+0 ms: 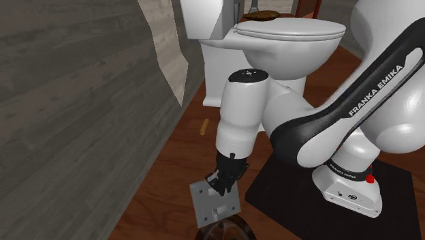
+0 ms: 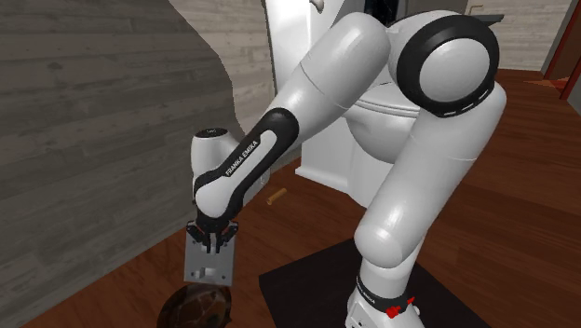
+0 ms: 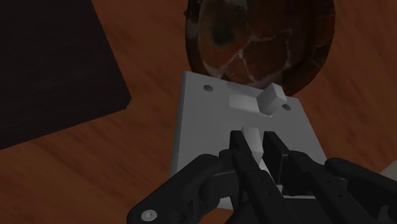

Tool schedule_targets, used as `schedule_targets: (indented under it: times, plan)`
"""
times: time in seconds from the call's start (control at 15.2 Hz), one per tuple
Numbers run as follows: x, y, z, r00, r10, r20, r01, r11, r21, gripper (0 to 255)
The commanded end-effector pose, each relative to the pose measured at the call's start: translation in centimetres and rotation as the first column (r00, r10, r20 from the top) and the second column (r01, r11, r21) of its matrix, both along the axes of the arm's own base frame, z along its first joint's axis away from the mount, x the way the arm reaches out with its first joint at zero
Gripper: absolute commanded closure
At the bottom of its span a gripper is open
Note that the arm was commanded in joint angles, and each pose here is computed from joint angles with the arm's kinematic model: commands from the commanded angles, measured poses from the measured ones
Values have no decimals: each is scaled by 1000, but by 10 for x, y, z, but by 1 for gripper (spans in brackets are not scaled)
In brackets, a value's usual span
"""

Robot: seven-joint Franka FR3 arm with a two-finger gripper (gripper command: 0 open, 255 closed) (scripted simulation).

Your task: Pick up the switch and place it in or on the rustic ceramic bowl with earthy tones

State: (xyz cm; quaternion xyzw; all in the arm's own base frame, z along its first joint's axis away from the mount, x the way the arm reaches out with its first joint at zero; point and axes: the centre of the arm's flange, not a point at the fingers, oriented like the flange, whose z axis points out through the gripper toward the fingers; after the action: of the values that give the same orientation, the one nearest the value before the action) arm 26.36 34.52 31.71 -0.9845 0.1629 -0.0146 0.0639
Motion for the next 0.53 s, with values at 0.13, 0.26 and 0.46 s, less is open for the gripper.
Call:
schedule_targets:
  times: [0.13,0.26,0.46]
  plan:
    - [-25,45,5,1000,-2,0,2,1000,0,255]
    - [-36,63,6,1000,-2,0,2,1000,0,255]
    - [-36,63,-10,1000,-2,0,2,1000,0,255]
